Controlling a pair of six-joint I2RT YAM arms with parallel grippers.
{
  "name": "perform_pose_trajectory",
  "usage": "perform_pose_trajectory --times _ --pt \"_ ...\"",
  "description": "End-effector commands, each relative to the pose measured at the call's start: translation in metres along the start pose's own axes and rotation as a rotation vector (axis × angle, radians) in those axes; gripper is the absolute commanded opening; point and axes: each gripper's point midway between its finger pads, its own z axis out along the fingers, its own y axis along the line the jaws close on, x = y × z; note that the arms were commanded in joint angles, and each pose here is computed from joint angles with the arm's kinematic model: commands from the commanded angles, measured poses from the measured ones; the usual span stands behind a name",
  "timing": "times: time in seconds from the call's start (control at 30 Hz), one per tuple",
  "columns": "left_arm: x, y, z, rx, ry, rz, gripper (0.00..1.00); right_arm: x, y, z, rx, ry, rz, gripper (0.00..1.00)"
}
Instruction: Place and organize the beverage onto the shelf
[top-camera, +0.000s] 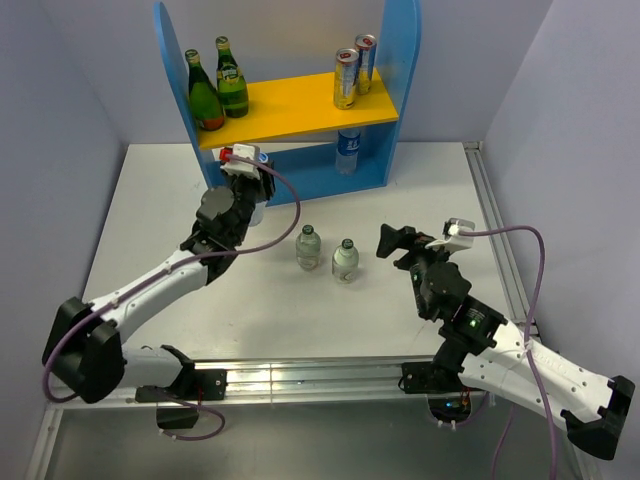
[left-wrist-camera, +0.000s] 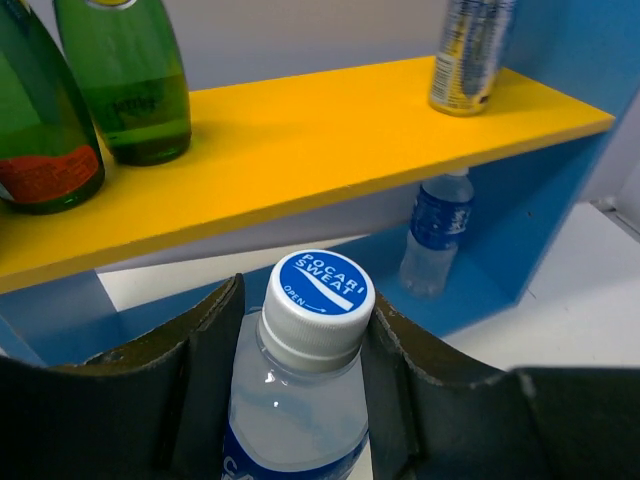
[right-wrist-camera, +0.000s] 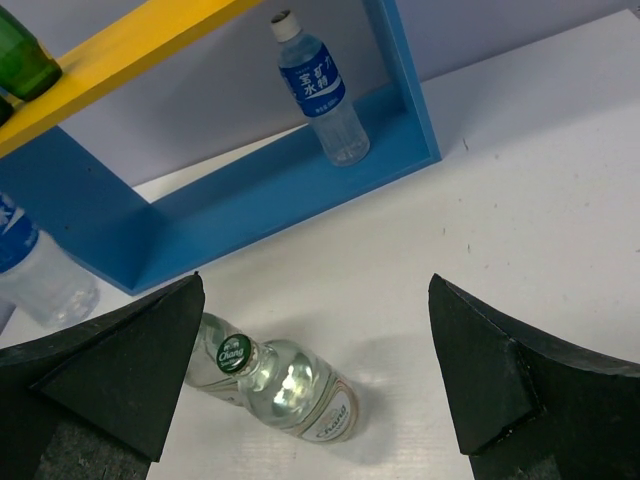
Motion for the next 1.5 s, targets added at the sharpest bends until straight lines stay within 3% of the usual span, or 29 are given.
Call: perform_pose_trajectory --times 0.0,0.23,0.5,0.67,1.1,1.47 --pt "-0.076 0.003 0.012 0.048 -0.334 -0.185 0.00 -0.010 -0.001 0.000 0.007 -0.045 0.034 1.00" --pt "-0.039 -0.013 0.041 0.139 -0.375 -0.285 0.00 -0.007 -0.003 -0.001 0.011 -0.044 0.035 1.00" --pt "-0.023 -0.037 0.065 0.240 -0.469 -0.367 0.00 -0.007 -0.004 -0.002 0.003 -0.049 0.048 1.00" --pt "0.004 -0.057 0.094 0.283 -0.456 -0.400 0.00 -0.006 -0.006 -0.003 0.007 -0.050 0.048 1.00" --pt "-0.016 -0.097 0.121 0.345 -0.508 -0.351 0.00 0.000 -0.004 0.000 0.005 -0.040 0.041 1.00" --pt "0.010 -0.119 0.155 0.387 -0.541 -0.381 0.00 0.003 -0.007 0.000 0.010 -0.041 0.043 1.00"
